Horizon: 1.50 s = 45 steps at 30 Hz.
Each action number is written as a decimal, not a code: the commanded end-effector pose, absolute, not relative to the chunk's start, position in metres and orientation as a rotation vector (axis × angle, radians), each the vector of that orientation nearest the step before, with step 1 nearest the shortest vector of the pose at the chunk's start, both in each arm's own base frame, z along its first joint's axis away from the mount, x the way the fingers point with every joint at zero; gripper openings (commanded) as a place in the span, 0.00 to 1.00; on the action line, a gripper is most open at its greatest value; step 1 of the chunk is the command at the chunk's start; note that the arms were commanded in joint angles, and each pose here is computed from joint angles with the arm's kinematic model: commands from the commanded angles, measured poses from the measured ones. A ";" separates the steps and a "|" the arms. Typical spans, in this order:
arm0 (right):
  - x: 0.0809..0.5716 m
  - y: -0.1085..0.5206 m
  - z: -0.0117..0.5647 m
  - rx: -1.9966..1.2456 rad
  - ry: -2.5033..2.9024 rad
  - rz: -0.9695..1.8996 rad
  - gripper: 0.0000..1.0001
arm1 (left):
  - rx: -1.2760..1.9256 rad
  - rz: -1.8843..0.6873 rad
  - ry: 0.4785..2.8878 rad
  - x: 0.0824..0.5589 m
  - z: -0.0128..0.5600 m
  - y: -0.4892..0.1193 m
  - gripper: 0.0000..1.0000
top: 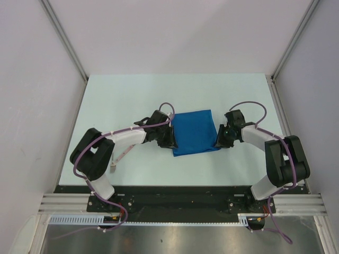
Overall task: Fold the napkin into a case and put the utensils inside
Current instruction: Pick up the top corner of the square-folded napkin from the center of the board, then fold the top corner of the square-folded napkin at the center of the board.
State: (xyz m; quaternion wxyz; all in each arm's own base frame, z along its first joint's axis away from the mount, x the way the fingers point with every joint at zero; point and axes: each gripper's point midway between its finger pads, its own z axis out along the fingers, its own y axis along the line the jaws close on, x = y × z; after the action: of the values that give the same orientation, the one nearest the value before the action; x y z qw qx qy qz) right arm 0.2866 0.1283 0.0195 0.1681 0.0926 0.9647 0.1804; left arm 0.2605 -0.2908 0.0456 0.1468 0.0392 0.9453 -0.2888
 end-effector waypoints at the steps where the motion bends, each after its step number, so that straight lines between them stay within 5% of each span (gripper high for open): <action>1: 0.278 0.108 0.002 0.259 2.793 0.253 0.25 | 0.122 -0.875 2.671 0.264 0.060 -0.298 0.27; 9: 0.276 0.101 -0.003 0.209 2.788 0.014 0.25 | 0.125 -0.867 2.673 0.263 0.058 -0.297 0.27; 18: 0.292 0.112 0.021 0.197 2.727 0.066 0.01 | 0.129 -0.879 2.666 0.264 0.060 -0.299 0.27; 30: 0.328 0.150 0.075 0.055 2.651 0.178 0.00 | 0.120 -0.878 2.615 0.276 0.078 -0.301 0.29; 45: 0.407 0.283 0.090 -0.131 2.589 0.625 0.00 | 0.094 -0.880 2.703 0.252 0.034 -0.290 0.26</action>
State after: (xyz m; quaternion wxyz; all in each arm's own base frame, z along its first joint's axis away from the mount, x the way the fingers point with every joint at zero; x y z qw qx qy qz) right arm 0.3857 0.2415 0.0710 0.2227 -0.0261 0.9611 0.1614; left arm 0.2543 -0.2872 0.0371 0.1490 0.0385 0.9434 -0.2937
